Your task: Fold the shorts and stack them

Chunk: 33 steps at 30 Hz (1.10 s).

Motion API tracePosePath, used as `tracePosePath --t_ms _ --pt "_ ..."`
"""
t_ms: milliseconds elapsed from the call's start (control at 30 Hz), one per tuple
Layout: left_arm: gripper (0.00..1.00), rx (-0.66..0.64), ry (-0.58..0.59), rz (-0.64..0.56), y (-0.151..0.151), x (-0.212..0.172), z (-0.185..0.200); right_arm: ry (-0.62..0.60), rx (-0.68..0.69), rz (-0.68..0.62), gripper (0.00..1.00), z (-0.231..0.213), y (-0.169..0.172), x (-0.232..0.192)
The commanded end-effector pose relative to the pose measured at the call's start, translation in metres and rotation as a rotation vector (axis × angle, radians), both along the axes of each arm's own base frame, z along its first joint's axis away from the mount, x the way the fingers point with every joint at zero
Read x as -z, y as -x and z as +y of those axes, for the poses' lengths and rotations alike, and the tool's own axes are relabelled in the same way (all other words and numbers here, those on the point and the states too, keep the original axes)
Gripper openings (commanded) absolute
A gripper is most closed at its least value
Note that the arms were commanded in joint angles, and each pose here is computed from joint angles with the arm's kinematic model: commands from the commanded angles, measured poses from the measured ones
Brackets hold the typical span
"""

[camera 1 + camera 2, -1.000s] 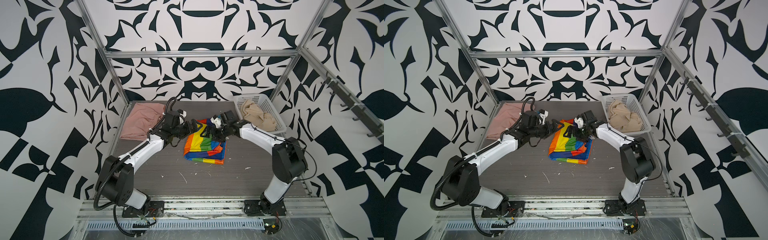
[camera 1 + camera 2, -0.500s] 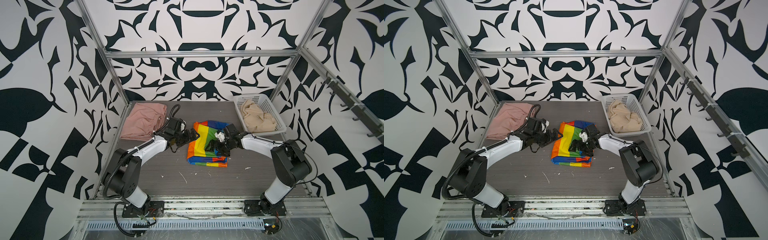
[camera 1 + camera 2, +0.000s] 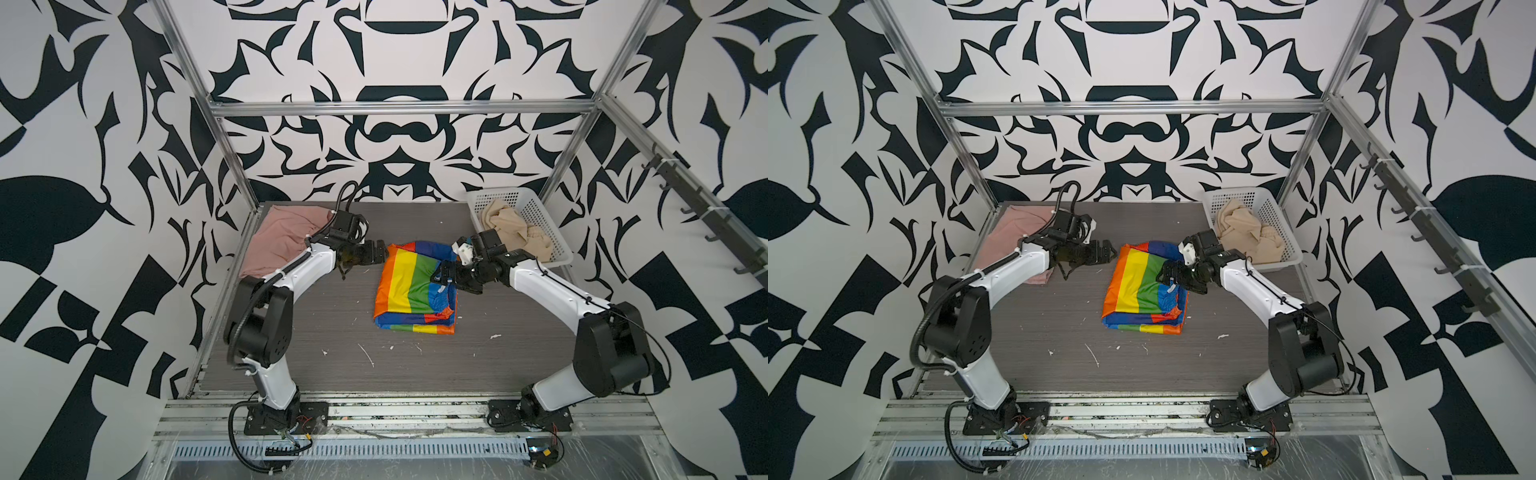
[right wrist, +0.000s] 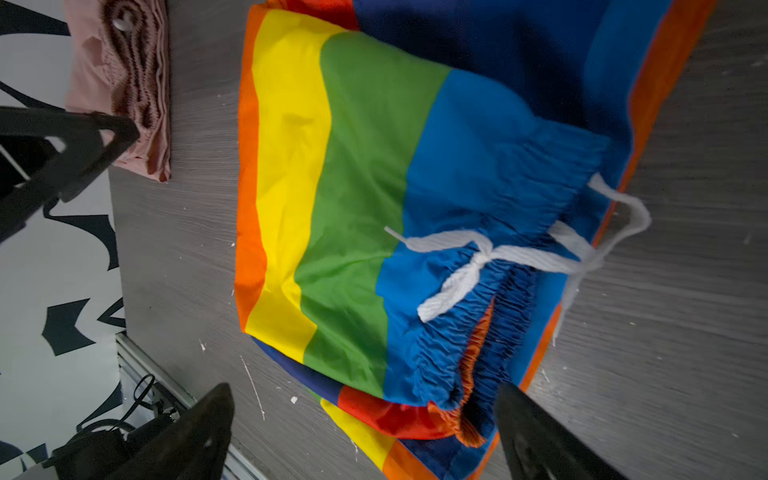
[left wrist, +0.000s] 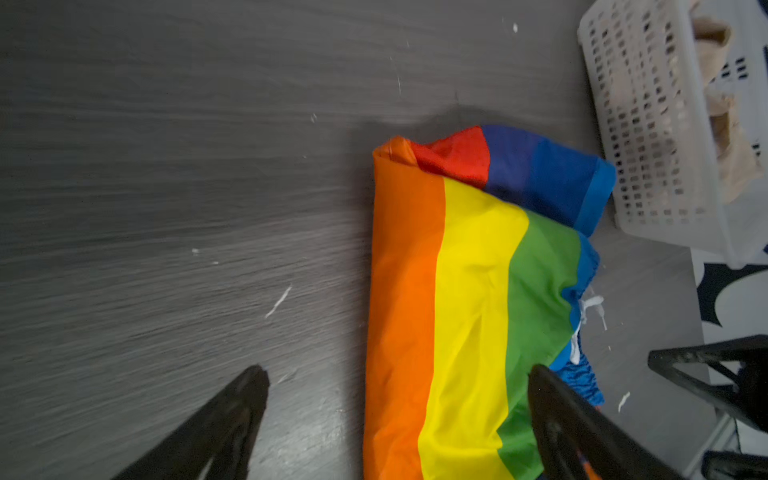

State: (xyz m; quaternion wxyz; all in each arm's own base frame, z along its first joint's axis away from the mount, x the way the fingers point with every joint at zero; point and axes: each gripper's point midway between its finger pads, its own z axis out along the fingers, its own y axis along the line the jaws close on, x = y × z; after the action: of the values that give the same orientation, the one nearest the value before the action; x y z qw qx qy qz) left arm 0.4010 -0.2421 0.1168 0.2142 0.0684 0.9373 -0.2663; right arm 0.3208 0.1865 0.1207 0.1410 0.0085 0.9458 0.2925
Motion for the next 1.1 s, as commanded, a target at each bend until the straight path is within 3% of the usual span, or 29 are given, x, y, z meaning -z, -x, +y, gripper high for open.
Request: tracePosePath --t_ms 0,233,333,433,567,767,867,933,1067 --pt "0.99 0.138 0.054 0.178 0.034 0.023 -0.02 0.027 0.0 0.001 1.0 -0.01 0.006 0.003" --pt "0.99 0.16 0.049 0.331 0.045 0.059 -0.024 0.026 0.007 0.007 1.0 -0.016 0.006 0.006" --pt "0.88 0.164 0.056 0.359 0.046 0.067 -0.027 0.024 0.01 0.004 1.0 -0.018 0.007 0.005" --pt "0.65 0.173 0.058 0.385 0.046 0.073 -0.031 0.021 0.02 -0.001 1.0 -0.022 0.007 0.003" --pt "0.47 0.199 0.035 0.418 0.052 0.087 -0.04 0.014 0.026 -0.007 1.0 -0.024 0.006 0.001" --pt "0.02 0.221 -0.065 0.414 0.055 0.083 -0.037 -0.002 0.027 -0.024 1.0 -0.021 0.0 -0.008" --pt "0.0 0.228 -0.175 0.367 0.05 0.059 -0.021 0.0 0.027 -0.043 1.0 -0.021 -0.005 -0.015" --pt "0.0 0.207 -0.308 0.33 0.044 0.043 0.0 0.007 0.033 -0.054 1.0 -0.021 -0.01 -0.019" --pt "0.0 0.155 -0.687 0.271 0.028 0.008 0.063 -0.02 0.041 -0.077 1.0 -0.014 -0.024 -0.031"
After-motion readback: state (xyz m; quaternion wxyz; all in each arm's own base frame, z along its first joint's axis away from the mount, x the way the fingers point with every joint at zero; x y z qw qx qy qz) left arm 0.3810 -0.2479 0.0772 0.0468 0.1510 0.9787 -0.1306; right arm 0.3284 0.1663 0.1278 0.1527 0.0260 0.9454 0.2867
